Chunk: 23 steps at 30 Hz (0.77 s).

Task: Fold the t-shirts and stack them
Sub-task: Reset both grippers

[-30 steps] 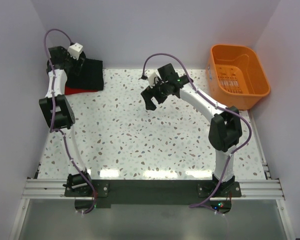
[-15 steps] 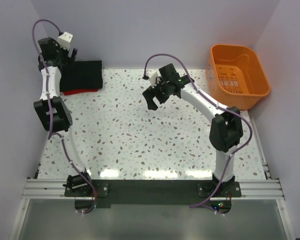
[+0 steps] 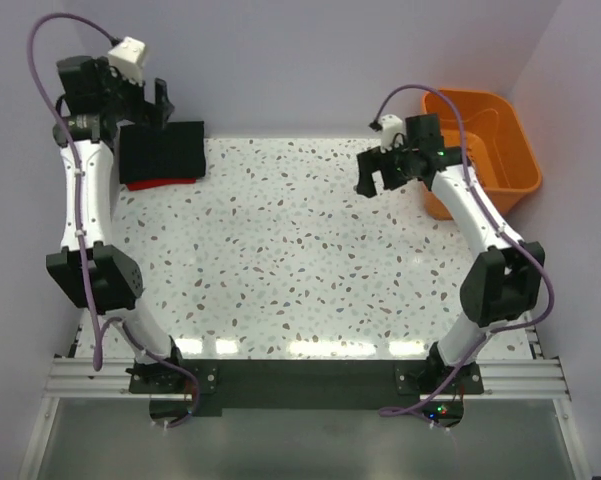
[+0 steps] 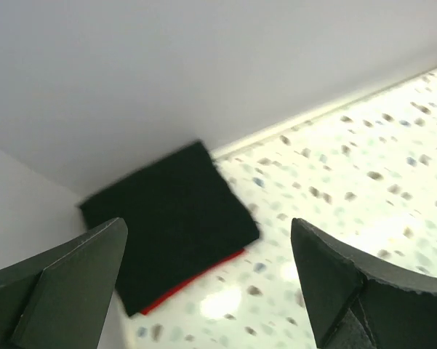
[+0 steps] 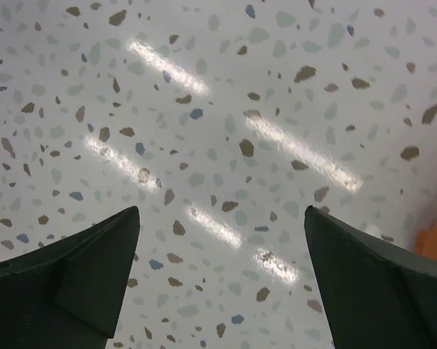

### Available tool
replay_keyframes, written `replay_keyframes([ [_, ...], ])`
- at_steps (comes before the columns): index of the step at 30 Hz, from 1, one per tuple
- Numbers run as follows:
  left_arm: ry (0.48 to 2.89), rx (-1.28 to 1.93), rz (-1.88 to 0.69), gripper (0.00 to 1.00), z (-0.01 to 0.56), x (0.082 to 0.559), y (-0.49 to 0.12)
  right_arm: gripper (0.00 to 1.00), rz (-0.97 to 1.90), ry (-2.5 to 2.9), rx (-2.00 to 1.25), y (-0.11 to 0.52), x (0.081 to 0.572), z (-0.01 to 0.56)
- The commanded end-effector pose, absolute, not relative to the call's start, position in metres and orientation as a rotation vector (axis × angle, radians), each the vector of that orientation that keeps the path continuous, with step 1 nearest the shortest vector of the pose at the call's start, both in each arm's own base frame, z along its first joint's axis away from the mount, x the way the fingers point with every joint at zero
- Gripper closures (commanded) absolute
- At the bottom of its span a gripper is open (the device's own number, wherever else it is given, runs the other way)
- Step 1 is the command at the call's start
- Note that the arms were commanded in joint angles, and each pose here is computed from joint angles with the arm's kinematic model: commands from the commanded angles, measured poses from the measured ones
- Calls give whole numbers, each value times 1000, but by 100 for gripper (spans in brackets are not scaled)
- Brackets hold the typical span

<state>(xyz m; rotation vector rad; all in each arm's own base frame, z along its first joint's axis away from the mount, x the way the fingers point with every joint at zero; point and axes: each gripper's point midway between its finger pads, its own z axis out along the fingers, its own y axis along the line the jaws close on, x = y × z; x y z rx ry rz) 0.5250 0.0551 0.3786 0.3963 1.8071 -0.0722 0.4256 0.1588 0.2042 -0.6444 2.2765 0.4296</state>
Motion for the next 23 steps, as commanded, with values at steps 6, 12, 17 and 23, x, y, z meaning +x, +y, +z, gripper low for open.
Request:
replay_keyframes([
  [6, 2150, 495, -491, 0, 218, 408, -83, 1, 421, 2382, -419, 85, 349, 184],
  [12, 2259, 540, -418, 0, 158, 354, -106, 1, 448, 2447, -400, 79, 279, 144],
  [17, 2305, 517, -348, 0, 139, 334, -92, 1, 437, 2400, -418, 78, 260, 151],
  [23, 2245, 526, -333, 0, 153, 327, -91, 1, 427, 2387, -434, 77, 261, 158],
])
